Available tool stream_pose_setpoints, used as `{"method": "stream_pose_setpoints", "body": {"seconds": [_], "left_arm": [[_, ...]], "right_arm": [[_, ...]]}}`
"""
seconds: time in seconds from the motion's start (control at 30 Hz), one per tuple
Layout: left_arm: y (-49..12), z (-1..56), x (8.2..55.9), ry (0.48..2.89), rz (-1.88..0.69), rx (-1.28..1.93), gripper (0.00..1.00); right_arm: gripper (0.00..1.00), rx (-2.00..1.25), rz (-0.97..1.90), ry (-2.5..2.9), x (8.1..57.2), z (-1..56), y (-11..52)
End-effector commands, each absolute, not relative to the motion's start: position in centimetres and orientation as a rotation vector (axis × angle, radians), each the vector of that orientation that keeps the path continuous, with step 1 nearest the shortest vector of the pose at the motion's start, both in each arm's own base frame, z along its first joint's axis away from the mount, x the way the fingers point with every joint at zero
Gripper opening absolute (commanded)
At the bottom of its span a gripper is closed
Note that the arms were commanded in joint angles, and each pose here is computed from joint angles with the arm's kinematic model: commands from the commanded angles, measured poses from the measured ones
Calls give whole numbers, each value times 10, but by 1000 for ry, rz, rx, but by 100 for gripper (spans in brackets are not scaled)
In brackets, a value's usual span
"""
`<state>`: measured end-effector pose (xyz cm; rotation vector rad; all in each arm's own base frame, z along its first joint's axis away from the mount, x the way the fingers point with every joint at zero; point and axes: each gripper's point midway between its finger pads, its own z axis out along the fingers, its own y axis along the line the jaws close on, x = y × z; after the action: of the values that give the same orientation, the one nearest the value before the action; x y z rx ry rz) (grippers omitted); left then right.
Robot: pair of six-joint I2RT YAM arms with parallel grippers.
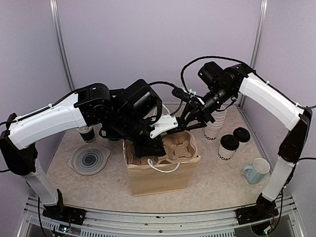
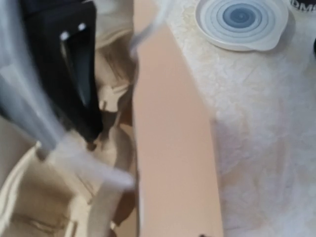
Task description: Pack the takeout coffee
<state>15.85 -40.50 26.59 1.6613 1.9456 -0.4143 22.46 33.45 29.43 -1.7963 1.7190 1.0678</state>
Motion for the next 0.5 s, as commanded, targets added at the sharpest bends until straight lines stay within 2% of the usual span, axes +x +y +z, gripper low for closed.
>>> {"method": "stream_pose_setpoints", "body": {"seconds": [0.0, 0.13, 0.47], "left_arm": [[-402, 252, 155, 2021, -400, 1675, 24], [-401, 246, 156, 2063, -399, 1656, 24], [-386, 222, 150, 2252, -386, 1593, 24]], "right_arm": [[44, -1760, 1037, 1623, 220, 333, 326], [52, -1708, 1019, 1613, 225, 347, 311], [54, -1660, 979, 1671, 229, 331, 293]]}}
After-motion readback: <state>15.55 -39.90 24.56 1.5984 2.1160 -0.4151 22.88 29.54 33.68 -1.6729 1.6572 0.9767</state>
